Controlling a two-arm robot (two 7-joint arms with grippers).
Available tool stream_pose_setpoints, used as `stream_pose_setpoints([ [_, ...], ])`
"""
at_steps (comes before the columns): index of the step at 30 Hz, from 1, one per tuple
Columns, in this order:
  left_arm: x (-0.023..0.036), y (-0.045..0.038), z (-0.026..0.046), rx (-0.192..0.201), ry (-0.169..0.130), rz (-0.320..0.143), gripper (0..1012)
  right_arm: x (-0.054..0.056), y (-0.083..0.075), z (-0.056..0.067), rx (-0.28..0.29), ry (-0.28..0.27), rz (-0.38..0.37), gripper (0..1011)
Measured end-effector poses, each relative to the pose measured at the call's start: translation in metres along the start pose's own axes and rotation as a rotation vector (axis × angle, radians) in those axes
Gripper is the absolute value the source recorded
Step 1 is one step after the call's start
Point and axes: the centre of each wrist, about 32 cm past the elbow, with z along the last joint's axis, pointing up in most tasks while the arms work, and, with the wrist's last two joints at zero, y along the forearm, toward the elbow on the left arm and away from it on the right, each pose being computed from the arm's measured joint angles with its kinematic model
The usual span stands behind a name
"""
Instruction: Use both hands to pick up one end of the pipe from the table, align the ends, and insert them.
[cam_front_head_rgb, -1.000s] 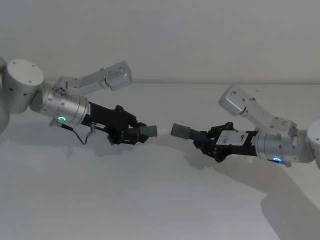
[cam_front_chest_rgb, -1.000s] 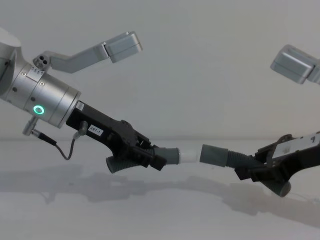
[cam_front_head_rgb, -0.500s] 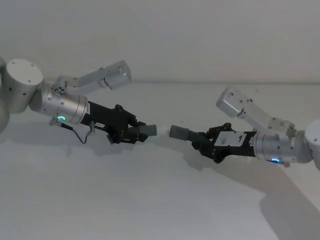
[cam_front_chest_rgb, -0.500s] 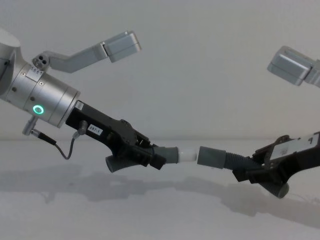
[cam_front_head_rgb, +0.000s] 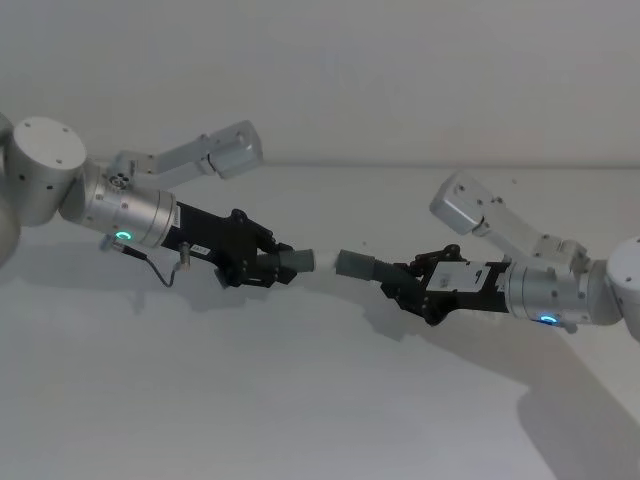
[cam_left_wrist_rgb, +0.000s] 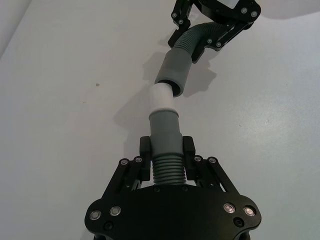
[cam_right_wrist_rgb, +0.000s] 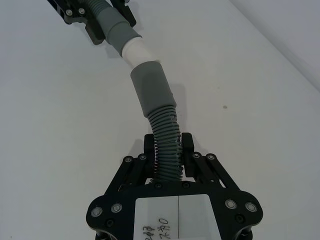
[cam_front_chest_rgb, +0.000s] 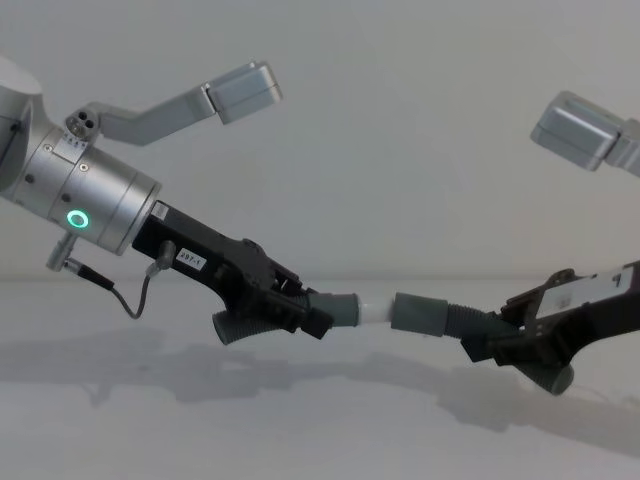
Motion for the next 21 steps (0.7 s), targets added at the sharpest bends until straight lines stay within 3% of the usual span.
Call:
stream_pose_setpoints([
  [21,0.0033,-0.0039,0.0007,-0.011,-0.002,-0.017,366,0.0029,0.0009,0.0,0.012,0.008,0.005,301],
])
